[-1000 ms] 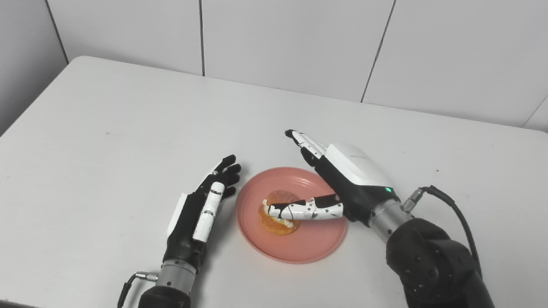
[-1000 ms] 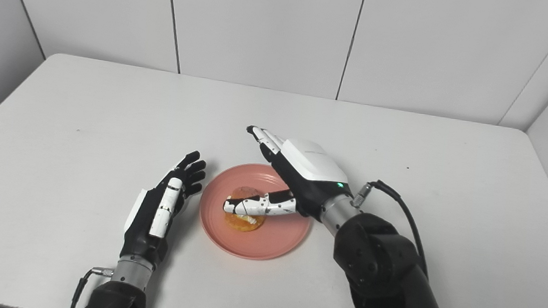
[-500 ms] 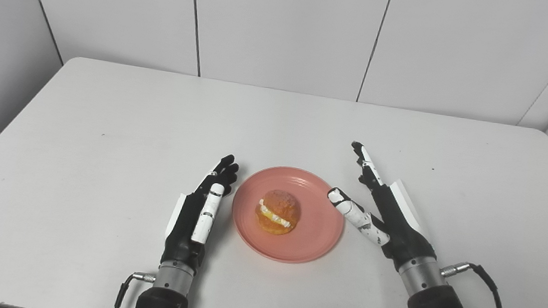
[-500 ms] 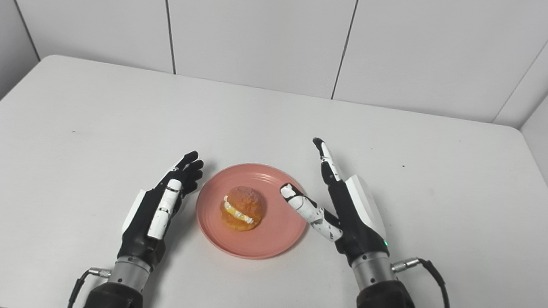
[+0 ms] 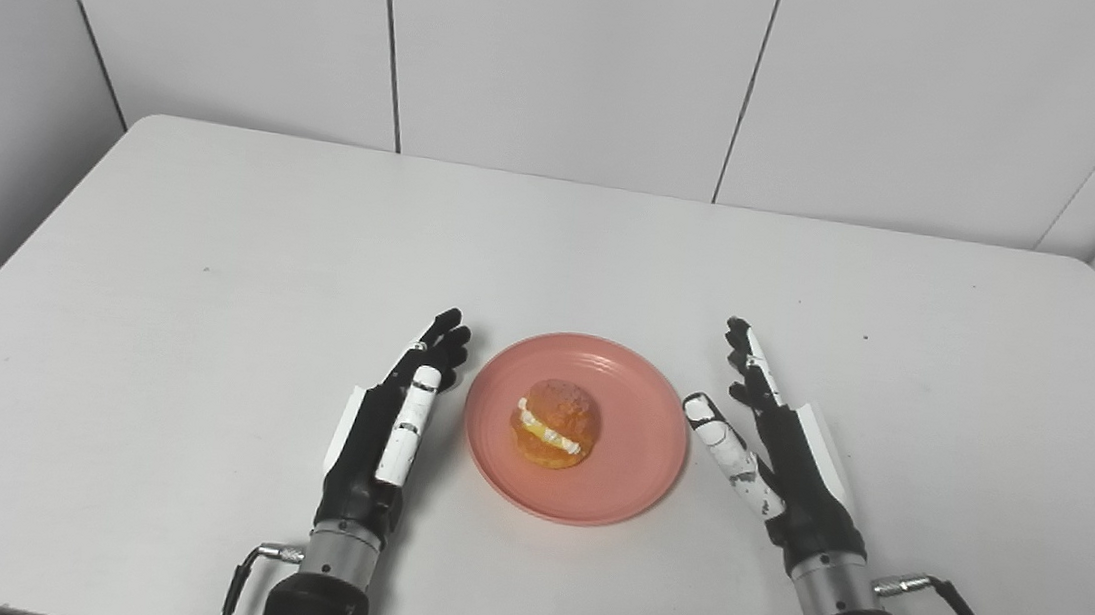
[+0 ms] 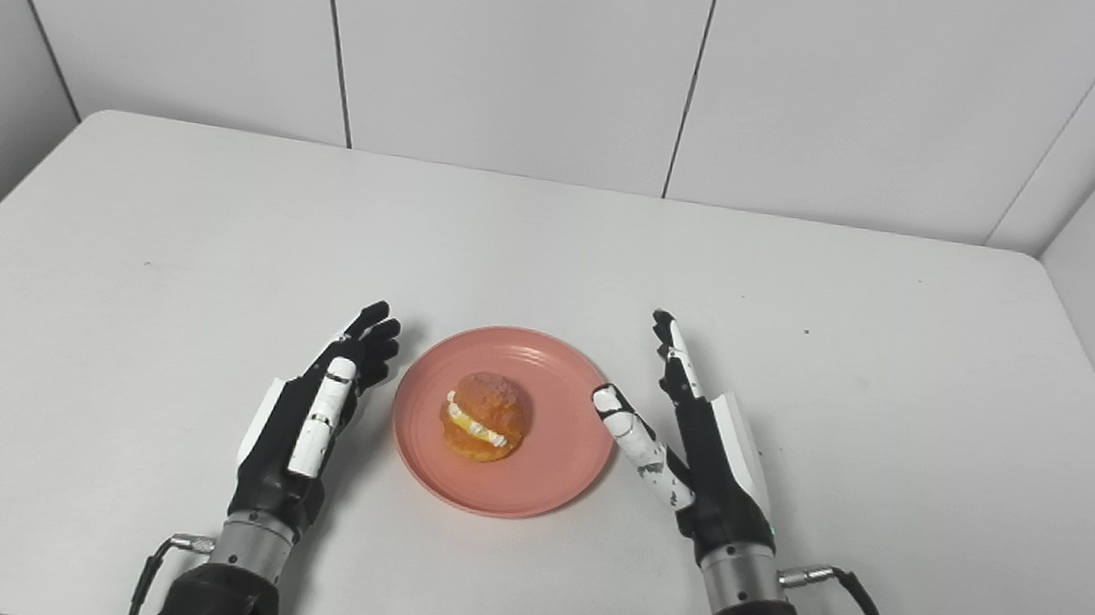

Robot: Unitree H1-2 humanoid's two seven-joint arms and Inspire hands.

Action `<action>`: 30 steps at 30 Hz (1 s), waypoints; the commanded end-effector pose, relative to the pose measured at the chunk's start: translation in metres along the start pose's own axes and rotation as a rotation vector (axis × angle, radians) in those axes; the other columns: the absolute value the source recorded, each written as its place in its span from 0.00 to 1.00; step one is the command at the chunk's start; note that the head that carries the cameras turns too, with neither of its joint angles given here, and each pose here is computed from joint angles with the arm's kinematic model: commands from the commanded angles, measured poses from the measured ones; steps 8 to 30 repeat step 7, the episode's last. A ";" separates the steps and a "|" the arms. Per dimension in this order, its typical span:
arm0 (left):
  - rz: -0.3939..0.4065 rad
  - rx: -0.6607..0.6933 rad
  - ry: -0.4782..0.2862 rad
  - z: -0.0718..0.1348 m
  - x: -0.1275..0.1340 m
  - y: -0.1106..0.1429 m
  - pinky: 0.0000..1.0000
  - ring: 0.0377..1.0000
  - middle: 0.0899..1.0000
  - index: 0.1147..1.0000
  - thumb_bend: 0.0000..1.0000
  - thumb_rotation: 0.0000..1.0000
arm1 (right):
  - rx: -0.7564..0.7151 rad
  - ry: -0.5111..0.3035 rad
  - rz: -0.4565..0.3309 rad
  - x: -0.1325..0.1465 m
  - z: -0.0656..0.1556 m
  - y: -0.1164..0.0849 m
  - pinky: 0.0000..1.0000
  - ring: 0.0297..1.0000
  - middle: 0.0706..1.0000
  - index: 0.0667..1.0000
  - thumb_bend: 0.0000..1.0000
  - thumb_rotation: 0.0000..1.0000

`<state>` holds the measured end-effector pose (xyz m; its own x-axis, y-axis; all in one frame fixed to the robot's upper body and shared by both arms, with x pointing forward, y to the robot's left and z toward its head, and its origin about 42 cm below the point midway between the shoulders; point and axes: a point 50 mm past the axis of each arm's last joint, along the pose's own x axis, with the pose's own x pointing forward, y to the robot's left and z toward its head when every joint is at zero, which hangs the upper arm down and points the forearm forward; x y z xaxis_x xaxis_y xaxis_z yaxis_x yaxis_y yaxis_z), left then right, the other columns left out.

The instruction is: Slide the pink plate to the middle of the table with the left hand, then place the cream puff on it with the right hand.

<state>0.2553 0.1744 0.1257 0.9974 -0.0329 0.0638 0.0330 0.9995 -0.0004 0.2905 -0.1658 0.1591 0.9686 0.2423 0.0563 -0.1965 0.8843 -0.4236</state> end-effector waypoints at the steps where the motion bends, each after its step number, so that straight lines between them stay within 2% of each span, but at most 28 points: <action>1: -0.007 0.041 -0.034 0.003 -0.007 0.011 0.92 0.90 0.89 0.86 0.50 1.00 | 0.020 -0.094 -0.040 0.007 0.012 -0.004 0.91 0.96 0.96 0.98 0.58 1.00; 7: -0.011 0.044 -0.032 0.003 -0.008 0.012 0.92 0.90 0.89 0.86 0.50 1.00 | 0.027 -0.098 -0.051 0.008 0.012 -0.006 0.90 0.95 0.96 0.97 0.54 1.00; 30: -0.011 0.044 -0.032 0.003 -0.008 0.012 0.92 0.90 0.89 0.86 0.50 1.00 | 0.027 -0.098 -0.051 0.008 0.012 -0.006 0.90 0.95 0.96 0.97 0.54 1.00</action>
